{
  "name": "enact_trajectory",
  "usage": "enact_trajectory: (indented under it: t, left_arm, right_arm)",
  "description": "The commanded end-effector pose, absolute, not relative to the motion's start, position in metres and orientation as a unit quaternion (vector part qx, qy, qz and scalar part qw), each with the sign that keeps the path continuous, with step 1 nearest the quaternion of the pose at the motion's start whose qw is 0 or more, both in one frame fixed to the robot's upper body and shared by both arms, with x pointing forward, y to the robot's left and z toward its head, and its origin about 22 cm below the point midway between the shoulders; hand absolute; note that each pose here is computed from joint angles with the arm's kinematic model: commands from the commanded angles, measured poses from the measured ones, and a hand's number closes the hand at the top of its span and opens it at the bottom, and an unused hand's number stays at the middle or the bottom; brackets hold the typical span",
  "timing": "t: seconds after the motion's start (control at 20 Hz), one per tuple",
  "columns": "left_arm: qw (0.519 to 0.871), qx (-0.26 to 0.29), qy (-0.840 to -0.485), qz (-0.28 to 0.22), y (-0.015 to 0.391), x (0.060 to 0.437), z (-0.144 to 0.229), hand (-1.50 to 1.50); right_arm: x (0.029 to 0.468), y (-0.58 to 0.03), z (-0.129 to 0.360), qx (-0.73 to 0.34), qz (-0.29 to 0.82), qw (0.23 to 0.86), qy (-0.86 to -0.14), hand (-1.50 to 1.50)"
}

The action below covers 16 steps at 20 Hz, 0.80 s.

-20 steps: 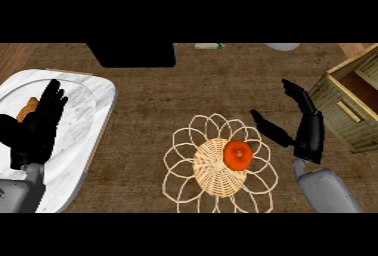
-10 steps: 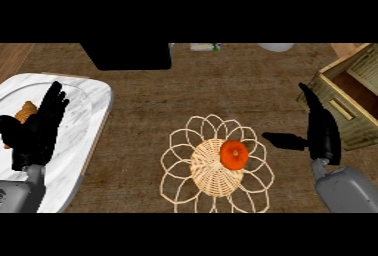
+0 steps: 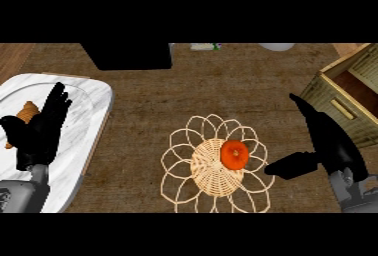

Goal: Pick the squash from the placemat and place it in the basket

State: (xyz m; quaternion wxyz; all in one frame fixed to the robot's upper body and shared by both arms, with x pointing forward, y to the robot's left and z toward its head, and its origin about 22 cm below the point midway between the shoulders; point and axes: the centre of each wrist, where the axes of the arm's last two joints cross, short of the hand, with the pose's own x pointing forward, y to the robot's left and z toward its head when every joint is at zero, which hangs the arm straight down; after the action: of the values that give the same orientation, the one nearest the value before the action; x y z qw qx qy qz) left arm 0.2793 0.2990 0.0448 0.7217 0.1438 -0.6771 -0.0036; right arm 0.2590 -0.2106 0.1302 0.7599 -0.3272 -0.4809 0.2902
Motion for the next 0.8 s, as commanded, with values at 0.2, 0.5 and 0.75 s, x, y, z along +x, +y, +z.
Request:
enact_trajectory:
  t: [0.2, 0.5, 0.75]
  left_arm:
    - [0.717, 0.139, -0.683, -0.011, 0.306, 0.296, 0.048, 0.0]
    - [0.719, 0.13, -0.683, -0.007, 0.302, 0.284, 0.058, 0.0]
    - [0.714, 0.142, -0.686, -0.015, 0.296, 0.294, 0.056, 0.0]
  right_arm:
    - [0.214, -0.196, 0.174, -0.321, 0.249, 0.776, -0.482, -1.5]
    - [0.217, -0.186, 0.126, -0.313, 0.237, 0.777, -0.491, -1.5]
    - [0.224, -0.176, 0.09, -0.303, 0.237, 0.778, -0.496, -1.5]
